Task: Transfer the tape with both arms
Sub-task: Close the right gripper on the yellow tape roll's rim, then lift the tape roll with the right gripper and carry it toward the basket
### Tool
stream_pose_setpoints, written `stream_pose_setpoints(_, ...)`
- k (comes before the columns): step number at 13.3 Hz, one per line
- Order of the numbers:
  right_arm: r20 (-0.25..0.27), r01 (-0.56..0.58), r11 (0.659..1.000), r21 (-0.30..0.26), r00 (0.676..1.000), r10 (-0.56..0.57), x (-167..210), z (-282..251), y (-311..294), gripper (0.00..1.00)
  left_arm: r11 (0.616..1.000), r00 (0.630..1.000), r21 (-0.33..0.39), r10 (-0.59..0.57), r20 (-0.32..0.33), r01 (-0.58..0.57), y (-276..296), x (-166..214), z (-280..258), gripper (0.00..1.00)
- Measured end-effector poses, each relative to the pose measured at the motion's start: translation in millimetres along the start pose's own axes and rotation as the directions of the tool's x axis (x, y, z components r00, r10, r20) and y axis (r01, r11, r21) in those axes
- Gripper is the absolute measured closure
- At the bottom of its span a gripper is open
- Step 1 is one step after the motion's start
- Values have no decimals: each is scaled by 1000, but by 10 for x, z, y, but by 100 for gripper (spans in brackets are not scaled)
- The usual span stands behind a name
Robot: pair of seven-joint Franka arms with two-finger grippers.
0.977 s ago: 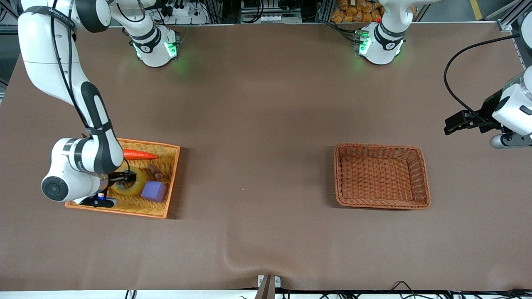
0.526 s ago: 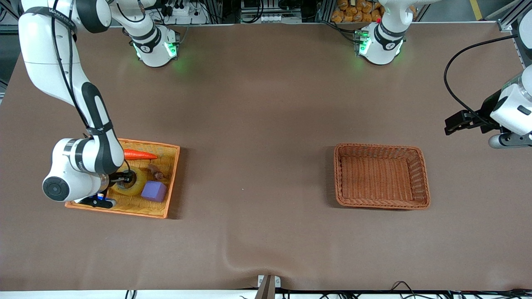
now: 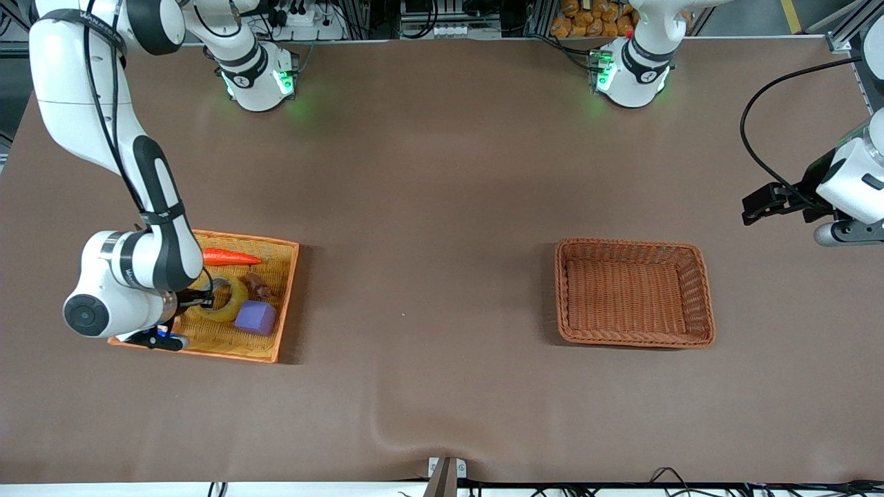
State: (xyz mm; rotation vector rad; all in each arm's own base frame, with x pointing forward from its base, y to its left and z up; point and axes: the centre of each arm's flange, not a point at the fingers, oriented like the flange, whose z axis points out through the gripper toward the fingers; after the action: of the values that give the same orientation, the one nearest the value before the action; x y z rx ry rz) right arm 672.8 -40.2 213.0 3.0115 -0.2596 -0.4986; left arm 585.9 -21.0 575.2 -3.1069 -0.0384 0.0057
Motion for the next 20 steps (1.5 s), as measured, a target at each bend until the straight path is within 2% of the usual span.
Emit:
stream_pose_setpoints(2, 15, 6, 1000, -5, 1000, -6, -5, -363, -8, 76, 1000, 1000, 0, -3, 0, 3, -15, 1, -2, 0)
stream_pose_setpoints(4, 4, 21, 1000, -17, 1000, -21, -43, -734, -19, 76, 1000, 1000, 0, -8, -2, 8, -49, 2, -8, 0)
stream_pose_setpoints(8, -95, 46, 998, -45, 994, -50, -246, -1345, -638, 76, 1000, 1000, 1, -24, -8, 24, -226, 6, -40, 0)
stream_pose_setpoints(11, -125, 4, 999, -54, 992, -10, -377, -1456, -1101, 76, 1000, 1000, 1, 3, -11, -3, -402, 9, -54, 0)
stream_pose_setpoints(13, -135, -63, 997, -51, 989, 56, -491, -1451, -1457, 76, 1000, 1000, 1, 11, -11, -11, -378, 9, -56, 0)
stream_pose_setpoints(15, -145, -109, 993, -44, 984, 102, -744, -1409, -2114, 76, 1000, 1000, 1, 20, -12, -20, -329, 9, -61, 0)
stream_pose_setpoints(16, -142, -121, 992, -26, 983, 117, -916, -1372, -2489, 76, 1000, 1000, 1, 21, -14, -21, -319, 9, -70, 0)
stream_pose_setpoints(18, -102, -102, 994, 29, 989, 104, -1282, -1299, -3126, 76, 1000, 1000, 1, 24, -19, -24, -302, 6, -93, 0)
stream_pose_setpoints(20, -2, -96, 986, 134, 995, 98, -1530, -1228, -3505, 76, 999, 999, 0, 38, -20, -38, -226, 3, -103, 0)
